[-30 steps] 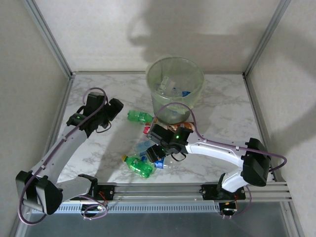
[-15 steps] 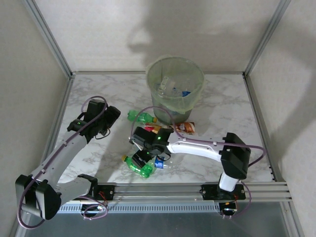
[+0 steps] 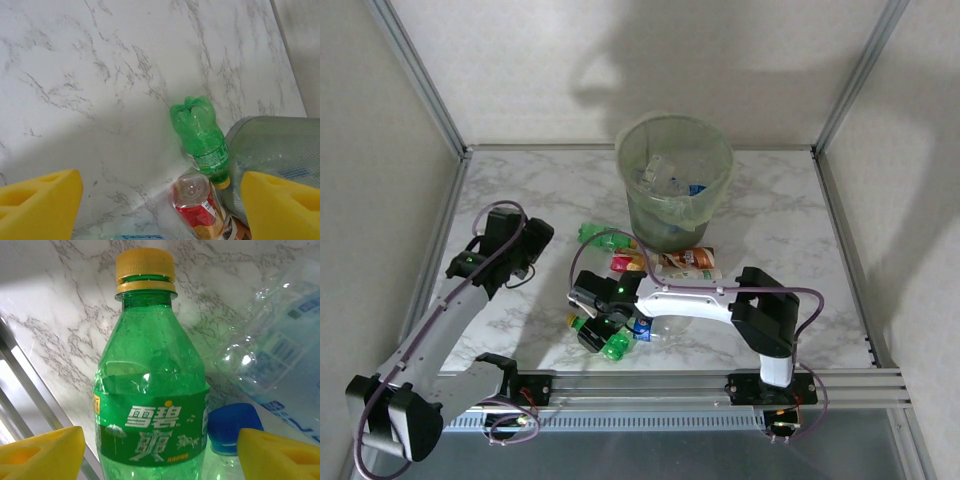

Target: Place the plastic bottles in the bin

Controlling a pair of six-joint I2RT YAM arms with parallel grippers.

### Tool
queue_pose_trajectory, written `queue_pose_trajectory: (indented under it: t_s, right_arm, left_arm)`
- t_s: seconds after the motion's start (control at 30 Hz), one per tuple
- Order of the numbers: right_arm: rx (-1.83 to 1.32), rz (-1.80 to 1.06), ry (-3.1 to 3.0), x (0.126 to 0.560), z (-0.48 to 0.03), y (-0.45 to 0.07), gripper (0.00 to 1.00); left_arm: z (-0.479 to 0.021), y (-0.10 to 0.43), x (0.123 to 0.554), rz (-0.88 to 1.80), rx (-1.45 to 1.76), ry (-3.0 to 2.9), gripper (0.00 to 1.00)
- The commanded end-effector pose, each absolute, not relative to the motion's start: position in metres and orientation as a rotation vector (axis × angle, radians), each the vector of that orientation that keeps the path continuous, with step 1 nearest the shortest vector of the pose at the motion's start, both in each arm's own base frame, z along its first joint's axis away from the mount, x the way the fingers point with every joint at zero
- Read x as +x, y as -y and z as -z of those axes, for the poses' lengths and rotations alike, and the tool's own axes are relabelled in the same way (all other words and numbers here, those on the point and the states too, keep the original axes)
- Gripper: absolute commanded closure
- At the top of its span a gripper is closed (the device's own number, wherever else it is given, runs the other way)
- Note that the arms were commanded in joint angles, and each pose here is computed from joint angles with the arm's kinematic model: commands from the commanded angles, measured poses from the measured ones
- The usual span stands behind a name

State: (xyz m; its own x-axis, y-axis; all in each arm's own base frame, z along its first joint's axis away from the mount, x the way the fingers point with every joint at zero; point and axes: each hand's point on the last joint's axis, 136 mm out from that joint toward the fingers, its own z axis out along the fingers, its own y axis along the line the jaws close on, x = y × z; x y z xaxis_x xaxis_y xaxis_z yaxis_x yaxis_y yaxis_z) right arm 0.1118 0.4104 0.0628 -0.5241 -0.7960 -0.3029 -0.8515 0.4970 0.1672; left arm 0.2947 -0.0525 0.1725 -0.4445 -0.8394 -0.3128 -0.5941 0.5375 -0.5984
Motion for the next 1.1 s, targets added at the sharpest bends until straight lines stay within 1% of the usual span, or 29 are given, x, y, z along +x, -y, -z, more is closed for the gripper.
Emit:
queue_pose_trajectory:
  t_s: [0.0,0.17,0.3,0.5,0.6,0.67,0.8,0.9,1.07]
  right_arm:
    - [-1.459,-0.463,-2.551,0.099,-0.055,-0.421,0.20]
    - [-1.411,-0.394,-2.577,0.106,-0.044,-0.420,0.23]
    - [-1.394,-0.407,-2.583,0.105,-0.042,-0.421,0.29]
    - [-1.391,-0.411,-2.590,0.104,-0.033,-0.420,0.26]
    - [-1.385,-0.415,-2.585,0.104,-0.033,-0.420,0.28]
    - [-1.376,-0.393,-2.578,0.107,-0.032,-0.419,0.31]
    - [-1.353,-0.355,-2.547,0.114,-0.038,-0.415,0.37]
    - [-1.344,-0.357,-2.522,0.119,-0.048,-0.417,0.39]
    - [-1.326,-0.388,-2.460,0.125,-0.080,-0.423,0.43]
  left_arm:
    - [-0.165,0.049,0.289,0.537,-1.168,-2.197,0.18]
    - [-0.158,0.048,0.284,0.521,-1.160,-2.214,0.18]
    - [-0.161,0.048,0.282,0.531,-1.159,-2.208,0.18]
    - [-0.166,0.045,0.281,0.507,-1.152,-2.208,0.19]
    - [-0.165,0.044,0.280,0.502,-1.157,-2.205,0.19]
    - [-0.164,0.043,0.279,0.502,-1.166,-2.202,0.19]
    - [-0.162,0.043,0.279,0.508,-1.176,-2.195,0.19]
    - [-0.163,0.044,0.280,0.508,-1.179,-2.193,0.19]
    - [-0.171,0.044,0.285,0.520,-1.177,-2.174,0.19]
